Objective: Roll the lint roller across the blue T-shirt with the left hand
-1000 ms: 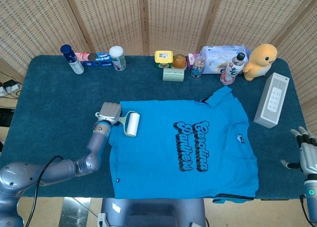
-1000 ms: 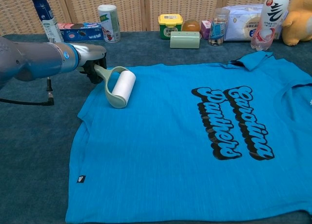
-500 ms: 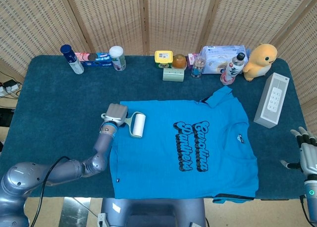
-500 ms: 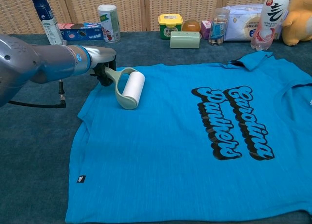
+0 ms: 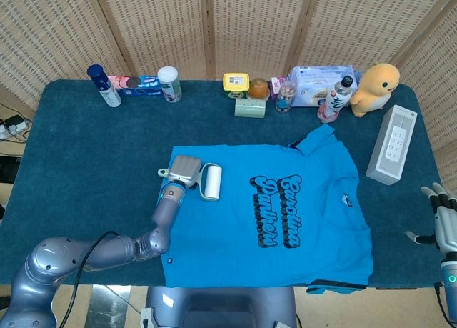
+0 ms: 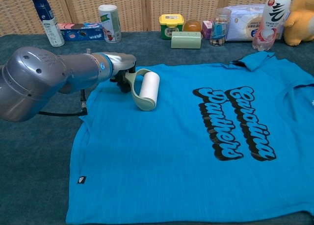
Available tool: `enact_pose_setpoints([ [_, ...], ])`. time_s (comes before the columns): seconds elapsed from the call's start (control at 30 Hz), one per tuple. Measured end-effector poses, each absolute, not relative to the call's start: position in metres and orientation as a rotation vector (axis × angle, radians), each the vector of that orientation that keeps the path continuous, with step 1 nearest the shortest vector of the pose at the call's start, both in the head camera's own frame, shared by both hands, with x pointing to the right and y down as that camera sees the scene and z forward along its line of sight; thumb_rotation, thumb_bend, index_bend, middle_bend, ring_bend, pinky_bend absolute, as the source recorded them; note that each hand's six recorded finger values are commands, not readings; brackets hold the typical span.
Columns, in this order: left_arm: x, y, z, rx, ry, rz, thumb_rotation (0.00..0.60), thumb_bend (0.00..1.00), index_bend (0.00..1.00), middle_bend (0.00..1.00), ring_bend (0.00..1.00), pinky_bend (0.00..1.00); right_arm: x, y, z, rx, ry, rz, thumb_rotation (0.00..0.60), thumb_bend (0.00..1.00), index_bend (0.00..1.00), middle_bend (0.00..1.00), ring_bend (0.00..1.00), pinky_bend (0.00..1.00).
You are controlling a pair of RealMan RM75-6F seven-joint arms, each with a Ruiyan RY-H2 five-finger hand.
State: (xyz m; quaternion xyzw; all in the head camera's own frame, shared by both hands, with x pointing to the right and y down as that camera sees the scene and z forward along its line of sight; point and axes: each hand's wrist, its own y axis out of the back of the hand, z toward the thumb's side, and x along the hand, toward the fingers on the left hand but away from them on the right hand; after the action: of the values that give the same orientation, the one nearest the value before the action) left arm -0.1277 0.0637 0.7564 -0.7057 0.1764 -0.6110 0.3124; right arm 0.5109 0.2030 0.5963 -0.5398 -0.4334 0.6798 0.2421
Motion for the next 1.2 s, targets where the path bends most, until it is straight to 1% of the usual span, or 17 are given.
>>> enact_pose_setpoints([
  [0.57, -0.093, 0.056, 0.741, -1.911, 0.498, -1.559, 0.600, 0.76, 0.92, 0.86, 0.85, 1.00, 0.511, 0.203, 0.597, -1.484, -1.180, 1.862, 0.600, 0.10, 0.13, 0.04, 0.01, 0.00],
  [0.77, -0.069, 0.050, 0.734, -1.919, 0.492, -1.520, 0.600, 0.76, 0.92, 0.86, 0.85, 1.00, 0.511, 0.204, 0.599, -1.489, -1.174, 1.865, 0.600, 0.10, 0.13, 0.04, 0.01, 0.00],
  [0.87, -0.049, 0.048, 0.729, -1.940, 0.493, -1.494, 0.600, 0.76, 0.92, 0.86, 0.85, 1.00, 0.512, 0.204, 0.599, -1.492, -1.177, 1.870, 0.600, 0.10, 0.13, 0.04, 0.01, 0.00],
  [1.1, -0.014, 0.047, 0.733, -1.948, 0.460, -1.489, 0.600, 0.76, 0.92, 0.86, 0.85, 1.00, 0.514, 0.203, 0.600, -1.500, -1.184, 1.878, 0.600, 0.10, 0.13, 0.04, 0.01, 0.00],
  [1.2, -0.006, 0.049, 0.738, -1.938, 0.437, -1.497, 0.600, 0.76, 0.92, 0.86, 0.85, 1.00, 0.514, 0.203, 0.600, -1.503, -1.186, 1.877, 0.600, 0.10, 0.13, 0.04, 0.01, 0.00],
])
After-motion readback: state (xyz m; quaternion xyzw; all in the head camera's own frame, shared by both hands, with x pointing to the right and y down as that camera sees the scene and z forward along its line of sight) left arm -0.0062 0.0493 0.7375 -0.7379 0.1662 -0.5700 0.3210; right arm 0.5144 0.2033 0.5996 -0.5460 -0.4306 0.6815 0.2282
